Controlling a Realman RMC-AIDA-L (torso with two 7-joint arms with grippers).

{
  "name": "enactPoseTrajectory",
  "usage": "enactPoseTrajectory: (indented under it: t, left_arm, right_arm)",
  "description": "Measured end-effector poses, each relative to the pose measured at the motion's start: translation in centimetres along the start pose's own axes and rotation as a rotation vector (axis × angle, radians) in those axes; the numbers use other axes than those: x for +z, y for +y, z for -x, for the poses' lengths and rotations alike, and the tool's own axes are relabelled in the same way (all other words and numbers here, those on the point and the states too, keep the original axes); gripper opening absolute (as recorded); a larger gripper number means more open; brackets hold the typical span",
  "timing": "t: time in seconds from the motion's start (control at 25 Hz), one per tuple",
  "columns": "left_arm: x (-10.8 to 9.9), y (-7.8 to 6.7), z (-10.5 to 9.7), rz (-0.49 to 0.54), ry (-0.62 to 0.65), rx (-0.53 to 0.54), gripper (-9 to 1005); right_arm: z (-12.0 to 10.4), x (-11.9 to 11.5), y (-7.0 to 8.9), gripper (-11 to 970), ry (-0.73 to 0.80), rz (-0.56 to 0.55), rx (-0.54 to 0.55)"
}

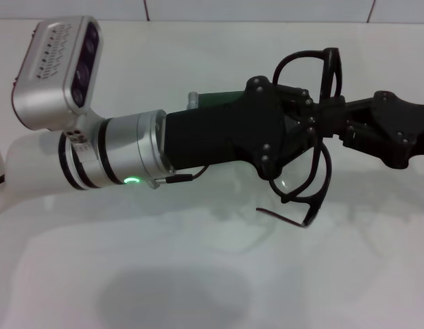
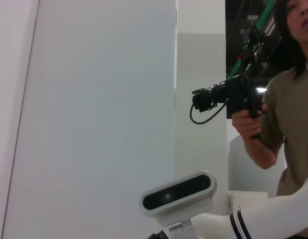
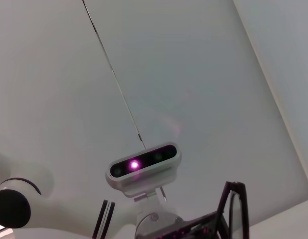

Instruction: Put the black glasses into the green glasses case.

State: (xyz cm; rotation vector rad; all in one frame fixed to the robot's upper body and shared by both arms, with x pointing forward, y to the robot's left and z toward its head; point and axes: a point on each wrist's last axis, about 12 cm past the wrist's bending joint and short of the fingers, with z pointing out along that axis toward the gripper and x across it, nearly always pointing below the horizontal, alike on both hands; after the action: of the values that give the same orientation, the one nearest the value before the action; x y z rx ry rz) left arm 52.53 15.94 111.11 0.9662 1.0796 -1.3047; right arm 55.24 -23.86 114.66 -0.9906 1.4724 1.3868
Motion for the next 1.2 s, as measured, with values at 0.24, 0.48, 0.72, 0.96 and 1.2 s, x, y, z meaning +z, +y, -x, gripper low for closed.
enactPoseTrajectory:
  t: [0.24,0.48,0.72,0.96,1.2]
  left_arm:
    - [0.0,0.0,0.1,0.007,-0.009,0.000,34]
    - [-1.5,-0.6,0.9,0.023,-0.102,-0.006,35]
    - [-5.3,-1.2,1.5,0.130,-0.167,0.015,35]
    - [-7.2,-2.7,1.5,0.115,-0.181,-0.001,35]
    - [-4.1,-3.5,0.1,0.024,-0.187,-0.052,35]
  right_arm:
    - [0.1,0.1,-0.1,61,0.001,-0.003,-0.002]
    - [-0.1,-0.5,-0.2,62,-0.001,-0.034,-0.003]
    - [1.3,-3.4,1.3,63,-0.149,-0.016,-0.057]
    - [3.5,-6.7,3.3,65,-0.490,-0.012,-0.214]
    - [2.6,-2.9,1.2,66,-0.521,-0.114,-0.319]
